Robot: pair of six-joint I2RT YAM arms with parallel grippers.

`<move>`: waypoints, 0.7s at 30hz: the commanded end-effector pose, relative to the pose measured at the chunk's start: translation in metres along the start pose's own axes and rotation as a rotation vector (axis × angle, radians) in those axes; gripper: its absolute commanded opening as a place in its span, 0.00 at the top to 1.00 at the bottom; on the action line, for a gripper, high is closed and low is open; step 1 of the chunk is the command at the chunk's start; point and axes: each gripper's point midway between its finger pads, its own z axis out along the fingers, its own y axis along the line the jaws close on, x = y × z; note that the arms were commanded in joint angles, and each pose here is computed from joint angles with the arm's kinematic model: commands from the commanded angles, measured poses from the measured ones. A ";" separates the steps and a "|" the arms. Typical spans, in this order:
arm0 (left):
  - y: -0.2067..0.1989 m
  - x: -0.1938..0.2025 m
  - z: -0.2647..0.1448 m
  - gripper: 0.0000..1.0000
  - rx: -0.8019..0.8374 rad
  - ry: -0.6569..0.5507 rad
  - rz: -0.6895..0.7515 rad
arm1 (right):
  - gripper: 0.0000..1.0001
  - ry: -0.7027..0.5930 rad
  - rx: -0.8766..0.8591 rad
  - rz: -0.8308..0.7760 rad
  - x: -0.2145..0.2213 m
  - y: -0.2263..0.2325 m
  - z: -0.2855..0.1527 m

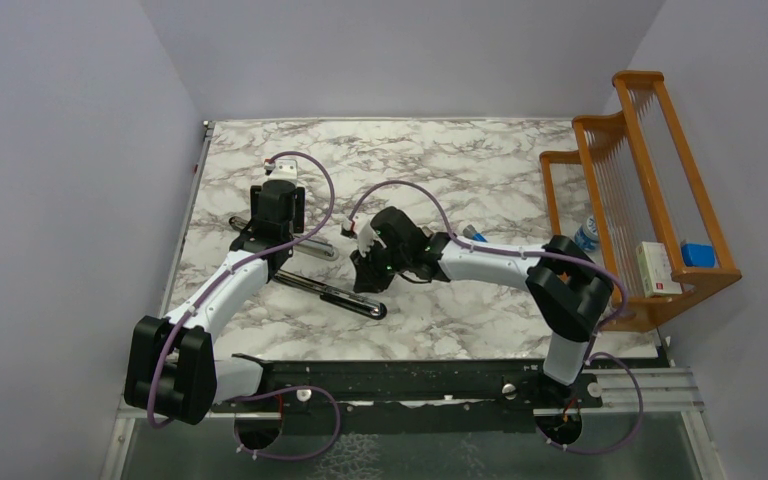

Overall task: Load the staples into the stapler
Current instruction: Install the staple into the stapler.

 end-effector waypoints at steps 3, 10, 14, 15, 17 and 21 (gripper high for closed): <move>0.001 -0.018 -0.005 0.38 0.001 -0.051 -0.019 | 0.86 0.026 0.087 -0.021 0.003 -0.001 -0.008; 0.001 -0.018 -0.005 0.38 0.003 -0.051 -0.019 | 0.86 0.038 0.080 -0.018 0.007 0.003 -0.007; 0.001 -0.019 -0.005 0.38 0.004 -0.053 -0.020 | 0.86 0.054 0.061 -0.013 0.011 0.007 -0.003; 0.001 -0.019 -0.005 0.38 0.002 -0.054 -0.020 | 0.86 0.055 0.059 -0.015 0.011 0.008 -0.002; 0.001 -0.018 -0.005 0.38 0.003 -0.051 -0.019 | 0.85 0.058 0.057 -0.016 0.012 0.008 -0.001; 0.000 -0.018 -0.004 0.38 0.007 -0.051 -0.019 | 0.85 0.061 0.043 -0.019 0.013 0.011 0.000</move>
